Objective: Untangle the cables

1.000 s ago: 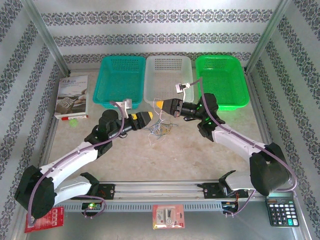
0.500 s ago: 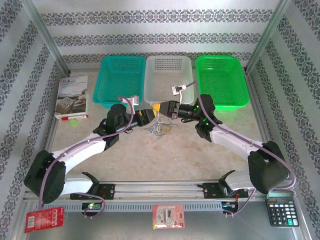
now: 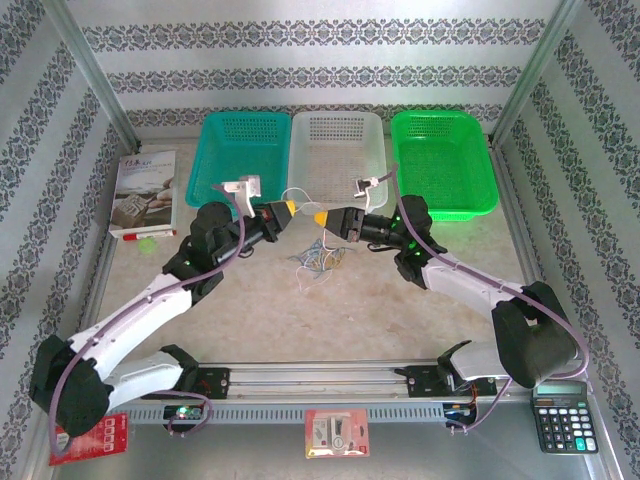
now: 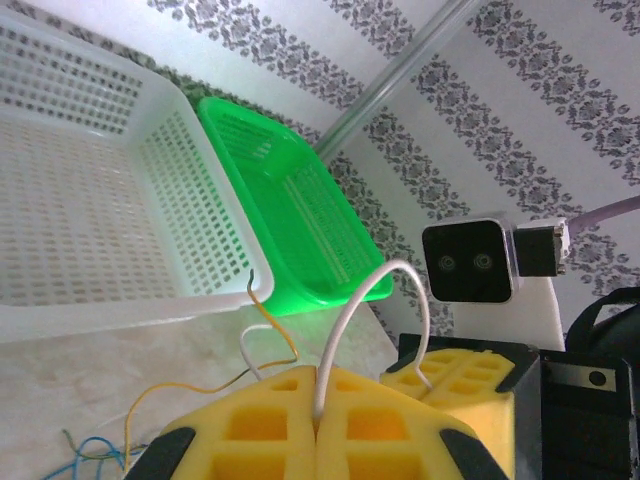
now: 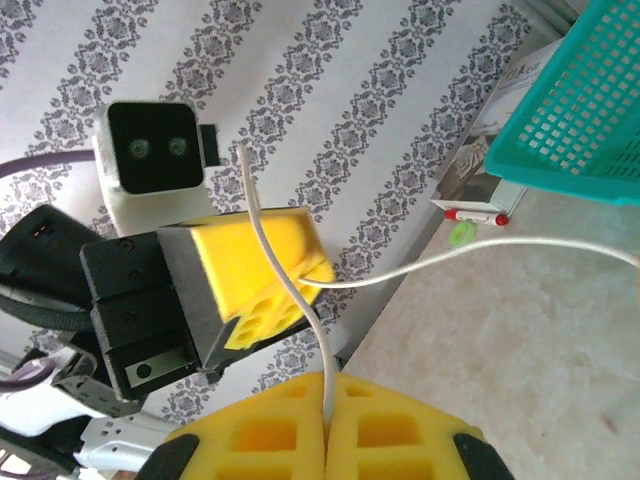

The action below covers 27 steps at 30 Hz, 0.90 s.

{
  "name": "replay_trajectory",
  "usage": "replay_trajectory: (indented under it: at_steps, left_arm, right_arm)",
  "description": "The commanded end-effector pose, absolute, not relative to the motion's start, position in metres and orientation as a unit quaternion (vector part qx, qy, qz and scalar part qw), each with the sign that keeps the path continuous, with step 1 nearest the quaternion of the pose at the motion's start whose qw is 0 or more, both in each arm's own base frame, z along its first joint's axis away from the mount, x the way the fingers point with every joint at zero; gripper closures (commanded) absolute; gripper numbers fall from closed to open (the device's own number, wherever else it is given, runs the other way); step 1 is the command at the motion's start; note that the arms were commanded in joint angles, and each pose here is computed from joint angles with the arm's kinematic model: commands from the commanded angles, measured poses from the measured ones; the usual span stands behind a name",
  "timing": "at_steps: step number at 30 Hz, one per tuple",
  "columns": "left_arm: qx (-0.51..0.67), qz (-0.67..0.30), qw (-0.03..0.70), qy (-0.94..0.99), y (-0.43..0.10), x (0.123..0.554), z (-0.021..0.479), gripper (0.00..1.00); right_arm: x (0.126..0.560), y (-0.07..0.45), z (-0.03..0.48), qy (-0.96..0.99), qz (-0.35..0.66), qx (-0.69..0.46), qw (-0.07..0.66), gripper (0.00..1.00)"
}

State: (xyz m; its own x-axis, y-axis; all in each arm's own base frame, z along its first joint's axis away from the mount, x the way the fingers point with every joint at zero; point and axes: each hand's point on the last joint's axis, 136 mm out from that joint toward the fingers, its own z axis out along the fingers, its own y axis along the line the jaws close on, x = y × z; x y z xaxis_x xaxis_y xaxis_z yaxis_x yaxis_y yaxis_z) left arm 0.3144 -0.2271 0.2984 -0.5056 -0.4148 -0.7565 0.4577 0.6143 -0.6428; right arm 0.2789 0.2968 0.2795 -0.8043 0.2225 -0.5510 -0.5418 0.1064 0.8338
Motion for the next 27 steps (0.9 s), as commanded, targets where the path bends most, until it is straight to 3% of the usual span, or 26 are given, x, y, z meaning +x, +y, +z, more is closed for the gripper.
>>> replay_trajectory:
  at_steps: [1, 5, 12, 14, 15, 18, 27]
  left_arm:
    - [0.015, -0.384, 0.500, 0.776, -0.213, 0.315, 0.282, 1.00]
    - [0.008, -0.335, 0.478, 0.812, -0.204, 0.318, 0.262, 1.00]
    - [0.031, -0.304, 0.371, 0.877, -0.219, 0.319, 0.213, 0.98]
    - [0.034, -0.295, 0.354, 0.887, -0.219, 0.318, 0.201, 0.66]
    - [0.033, -0.297, 0.352, 0.887, -0.220, 0.317, 0.198, 0.54]
    - [0.027, -0.299, 0.363, 0.882, -0.217, 0.316, 0.197, 0.34]
    - [-0.037, -0.351, 0.377, 0.856, -0.211, 0.309, 0.211, 0.15]
  right_arm:
    - [0.279, 0.295, 0.287, 0.674, 0.660, -0.122, 0.309, 1.00]
    - [0.278, 0.294, 0.290, 0.672, 0.661, -0.123, 0.310, 1.00]
    - [0.279, 0.293, 0.290, 0.674, 0.660, -0.119, 0.311, 1.00]
    - [0.280, 0.294, 0.289, 0.676, 0.660, -0.117, 0.308, 1.00]
    - [0.280, 0.294, 0.287, 0.678, 0.659, -0.116, 0.305, 1.00]
    - [0.279, 0.294, 0.283, 0.680, 0.658, -0.115, 0.302, 1.00]
    - [0.277, 0.296, 0.291, 0.674, 0.662, -0.129, 0.302, 1.00]
